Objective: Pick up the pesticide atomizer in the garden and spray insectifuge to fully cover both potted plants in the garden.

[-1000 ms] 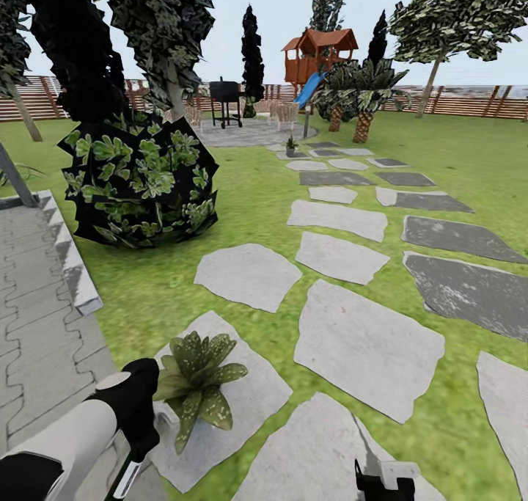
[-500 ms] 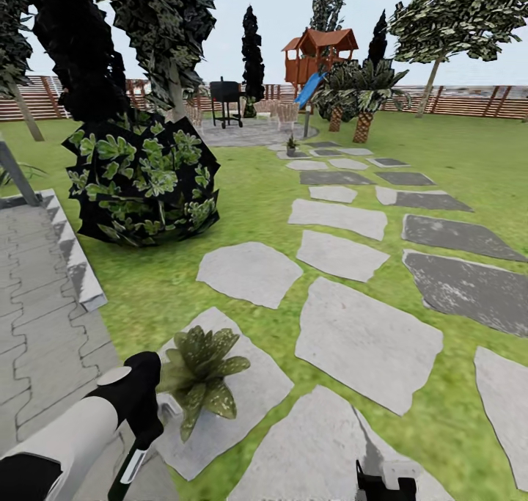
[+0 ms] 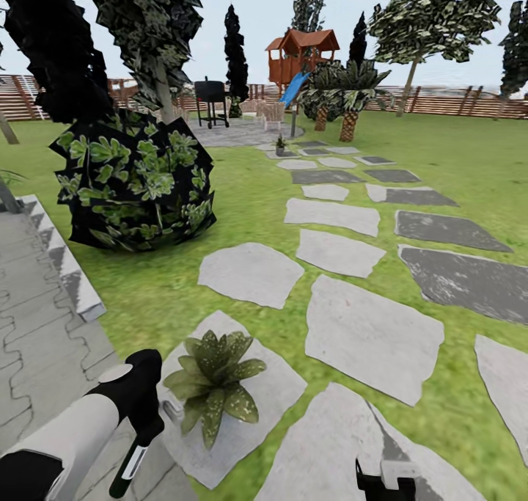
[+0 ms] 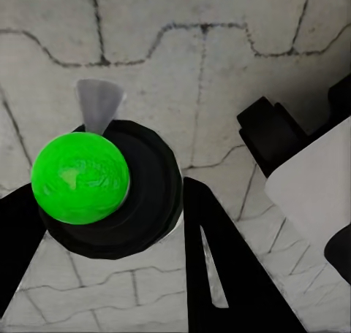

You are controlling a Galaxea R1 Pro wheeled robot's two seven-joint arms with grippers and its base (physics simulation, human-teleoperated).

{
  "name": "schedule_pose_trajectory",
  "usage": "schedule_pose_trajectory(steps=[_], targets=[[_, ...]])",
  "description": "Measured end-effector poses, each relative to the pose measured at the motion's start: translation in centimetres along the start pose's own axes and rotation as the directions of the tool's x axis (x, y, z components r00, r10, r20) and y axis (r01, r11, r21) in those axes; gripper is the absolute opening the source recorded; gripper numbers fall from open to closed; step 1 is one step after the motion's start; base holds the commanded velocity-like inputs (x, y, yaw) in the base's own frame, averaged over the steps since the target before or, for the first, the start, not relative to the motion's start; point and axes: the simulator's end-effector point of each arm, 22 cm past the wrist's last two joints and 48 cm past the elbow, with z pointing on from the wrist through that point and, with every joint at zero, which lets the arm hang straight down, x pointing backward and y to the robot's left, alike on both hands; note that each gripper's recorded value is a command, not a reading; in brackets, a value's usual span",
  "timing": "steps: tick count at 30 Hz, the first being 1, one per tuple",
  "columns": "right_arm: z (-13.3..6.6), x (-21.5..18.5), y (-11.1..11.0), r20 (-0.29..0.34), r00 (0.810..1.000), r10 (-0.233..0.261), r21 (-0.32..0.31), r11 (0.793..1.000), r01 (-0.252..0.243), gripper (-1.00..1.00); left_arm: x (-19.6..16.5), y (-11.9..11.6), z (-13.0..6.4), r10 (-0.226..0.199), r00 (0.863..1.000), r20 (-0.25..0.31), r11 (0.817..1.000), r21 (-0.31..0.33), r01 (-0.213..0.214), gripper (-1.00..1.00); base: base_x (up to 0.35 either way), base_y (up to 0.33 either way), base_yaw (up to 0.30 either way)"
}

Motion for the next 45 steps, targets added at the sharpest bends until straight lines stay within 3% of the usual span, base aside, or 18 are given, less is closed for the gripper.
schedule_pose_trajectory(steps=[15, 25, 33, 45], targets=[[-0.01, 0.56, 0.13, -0.012, 1.000, 0.000, -0.001, 1.000, 0.000, 1.00, 0.05, -0.16, 0.59, -0.003, 1.000, -0.007, 1.000, 0.013, 0.003, -1.00, 0.225, 0.214, -0.210], [0.01, 0.59, 0.17, -0.012, 1.000, -0.003, -0.005, 1.000, 0.003, 1.00, 0.27, -0.26, 0.86, -0.002, 1.000, -0.014, 1.000, 0.017, 0.002, -1.00, 0.008, 0.003, -0.017], [0.02, 0.63, 0.11, -0.013, 1.000, 0.000, -0.002, 1.000, 0.000, 1.00, 0.28, -0.21, 0.85, -0.004, 1.000, -0.013, 1.000, 0.018, 0.004, -1.00, -0.033, 0.019, -0.280], [-0.01, 0.62, 0.16, -0.013, 1.000, 0.000, -0.003, 1.000, 0.000, 1.00, 0.37, -0.16, 0.81, -0.005, 1.000, -0.014, 1.000, 0.018, 0.005, -1.00, -0.022, 0.253, -0.299]])
